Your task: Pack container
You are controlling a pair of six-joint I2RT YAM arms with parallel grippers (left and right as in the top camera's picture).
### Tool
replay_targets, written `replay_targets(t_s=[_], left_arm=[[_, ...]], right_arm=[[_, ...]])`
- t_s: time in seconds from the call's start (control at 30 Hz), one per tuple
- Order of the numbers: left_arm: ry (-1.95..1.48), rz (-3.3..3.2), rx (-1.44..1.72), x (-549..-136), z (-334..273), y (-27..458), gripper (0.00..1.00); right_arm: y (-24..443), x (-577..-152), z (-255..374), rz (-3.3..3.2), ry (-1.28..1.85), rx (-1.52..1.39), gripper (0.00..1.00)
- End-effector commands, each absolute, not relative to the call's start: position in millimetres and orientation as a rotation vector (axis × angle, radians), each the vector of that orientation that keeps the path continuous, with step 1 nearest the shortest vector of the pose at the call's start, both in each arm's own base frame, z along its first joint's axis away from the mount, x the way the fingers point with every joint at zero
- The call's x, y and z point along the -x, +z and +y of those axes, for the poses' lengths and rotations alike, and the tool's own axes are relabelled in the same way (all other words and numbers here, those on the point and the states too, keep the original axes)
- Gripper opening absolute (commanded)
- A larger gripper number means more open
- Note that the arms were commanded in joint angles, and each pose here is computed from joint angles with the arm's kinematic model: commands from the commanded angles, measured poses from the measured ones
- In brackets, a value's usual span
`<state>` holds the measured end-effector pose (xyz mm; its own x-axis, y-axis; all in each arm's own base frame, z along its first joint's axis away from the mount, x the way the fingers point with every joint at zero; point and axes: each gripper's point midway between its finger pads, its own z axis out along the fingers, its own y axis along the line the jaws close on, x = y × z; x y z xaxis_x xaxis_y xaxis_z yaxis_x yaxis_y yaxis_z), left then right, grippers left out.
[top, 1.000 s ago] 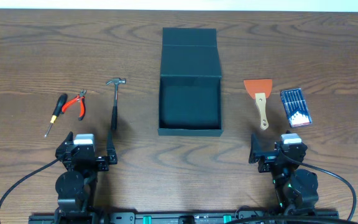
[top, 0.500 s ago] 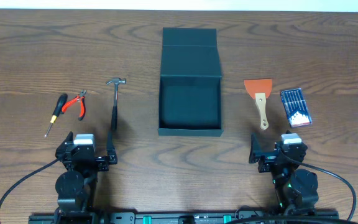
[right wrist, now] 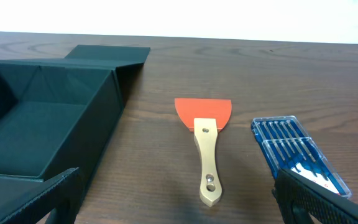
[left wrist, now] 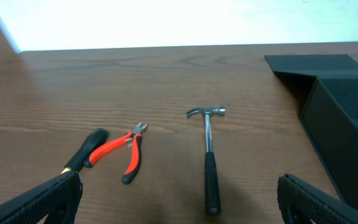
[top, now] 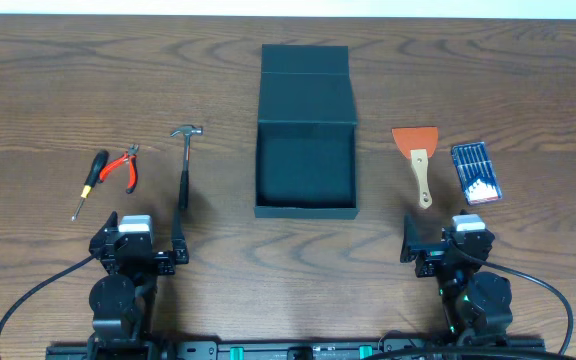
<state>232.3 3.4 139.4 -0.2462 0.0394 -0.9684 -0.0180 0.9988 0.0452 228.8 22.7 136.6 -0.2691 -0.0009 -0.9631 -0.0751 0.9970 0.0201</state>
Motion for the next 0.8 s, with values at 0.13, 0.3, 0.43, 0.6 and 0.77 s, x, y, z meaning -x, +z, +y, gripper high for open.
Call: replay_targets(t_s=[0.13, 0.3, 0.43, 0.6, 0.77], left_arm=[[0.038, 1.838, -0.009, -232.7, 2.4, 128.4, 0.98], [-0.151, 1.841, 0.101, -232.4, -10.0, 127.6, 0.98], [-0.421, 1.840, 0.192, -230.0, -33.6, 130.5, 0.98], [-0.541, 1.769, 0.209, -225.9, -43.8, 168.7, 0.98], [-0.499, 1.720, 0.232, -227.0, -35.4, 222.7, 0.99]], right_arm=[[135.3, -229.0, 20.9, 1.841, 0.072, 0.039, 0.99], [135.6, -228.4, 28.4, 1.841, 0.131, 0.045, 0.99], [136.0, -226.8, 39.6, 1.843, 0.223, 0.050, 0.99], [172.1, -218.9, 66.4, 1.760, 0.355, 0.188, 0.99], [197.1, -215.8, 64.2, 1.891, 0.358, 0.161, 0.99]])
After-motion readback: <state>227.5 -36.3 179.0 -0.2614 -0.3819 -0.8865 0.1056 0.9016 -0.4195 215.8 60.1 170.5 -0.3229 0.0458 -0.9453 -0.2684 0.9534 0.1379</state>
